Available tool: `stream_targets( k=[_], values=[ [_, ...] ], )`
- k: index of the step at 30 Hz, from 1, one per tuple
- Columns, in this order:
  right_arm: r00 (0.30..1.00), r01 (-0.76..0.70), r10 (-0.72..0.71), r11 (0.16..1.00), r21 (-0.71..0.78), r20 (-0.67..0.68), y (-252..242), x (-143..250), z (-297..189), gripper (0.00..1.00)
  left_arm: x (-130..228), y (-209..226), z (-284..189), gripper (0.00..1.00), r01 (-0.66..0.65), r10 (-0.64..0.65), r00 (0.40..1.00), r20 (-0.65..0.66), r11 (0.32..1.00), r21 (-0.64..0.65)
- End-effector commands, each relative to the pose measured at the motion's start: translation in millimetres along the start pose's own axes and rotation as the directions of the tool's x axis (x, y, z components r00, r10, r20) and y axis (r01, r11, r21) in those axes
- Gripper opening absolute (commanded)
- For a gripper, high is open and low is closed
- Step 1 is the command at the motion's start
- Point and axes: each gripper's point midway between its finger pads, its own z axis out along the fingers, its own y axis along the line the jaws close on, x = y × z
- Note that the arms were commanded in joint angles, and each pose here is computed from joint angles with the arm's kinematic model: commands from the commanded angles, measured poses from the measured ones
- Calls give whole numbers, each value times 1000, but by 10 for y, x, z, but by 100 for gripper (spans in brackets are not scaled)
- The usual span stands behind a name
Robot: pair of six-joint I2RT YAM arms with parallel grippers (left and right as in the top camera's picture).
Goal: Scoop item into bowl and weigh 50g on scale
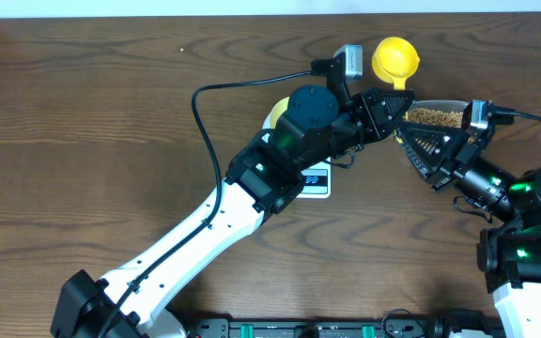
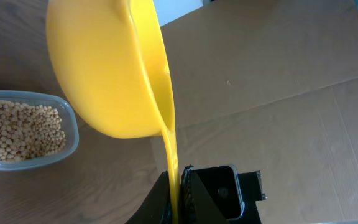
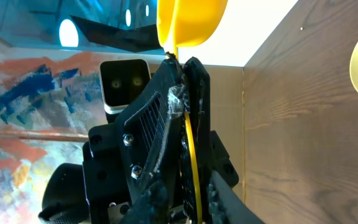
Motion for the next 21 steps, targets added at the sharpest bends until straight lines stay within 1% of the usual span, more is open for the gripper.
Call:
stream_targets(
  k=[1, 4, 6, 7, 8, 14, 16, 17, 20, 21],
  values=[
    [1000, 17, -18, 1000, -13, -6, 92, 11, -5, 15, 20, -13, 0, 7, 5, -5, 1000, -4, 1000, 4],
    [1000, 22, -22, 1000, -13, -6, 92, 11, -5, 13, 20, -14, 0, 7, 5, -5, 1000, -4, 1000, 4],
    [1000, 29, -29, 999, -13, -5, 91, 9, -5, 10, 20, -13, 0, 7, 5, -5, 1000, -4, 1000, 4],
    [1000, 30, -30, 999, -13, -5, 91, 9, -5, 7, 20, -13, 0, 7, 5, -5, 1000, -4, 1000, 4],
    [999, 37, -37, 999, -13, -5, 91, 9, -5, 2, 20, -14, 0, 8, 5, -5, 1000, -4, 1000, 4],
    [995, 99, -99, 995, -13, 3, 92, -3, -5, 2, 18, -12, 0, 9, 4, -4, 1000, -4, 1000, 4],
    [993, 117, -117, 993, -13, 4, 92, -4, -5, 2, 18, -12, 0, 16, 4, -4, 1000, -4, 1000, 4],
    [992, 128, -128, 992, -13, 6, 92, -7, -5, 1, 18, -12, 0, 23, 4, -4, 1000, -3, 1000, 3],
    [984, 178, -178, 984, -10, 23, 92, -37, -5, 1, 18, -12, 0, 49, 4, -4, 1000, -3, 1000, 3],
    [979, 203, -203, 979, -7, 35, 92, -57, -6, 1, 18, -12, 0, 54, 3, -2, 1000, -3, 1000, 3]
  ],
)
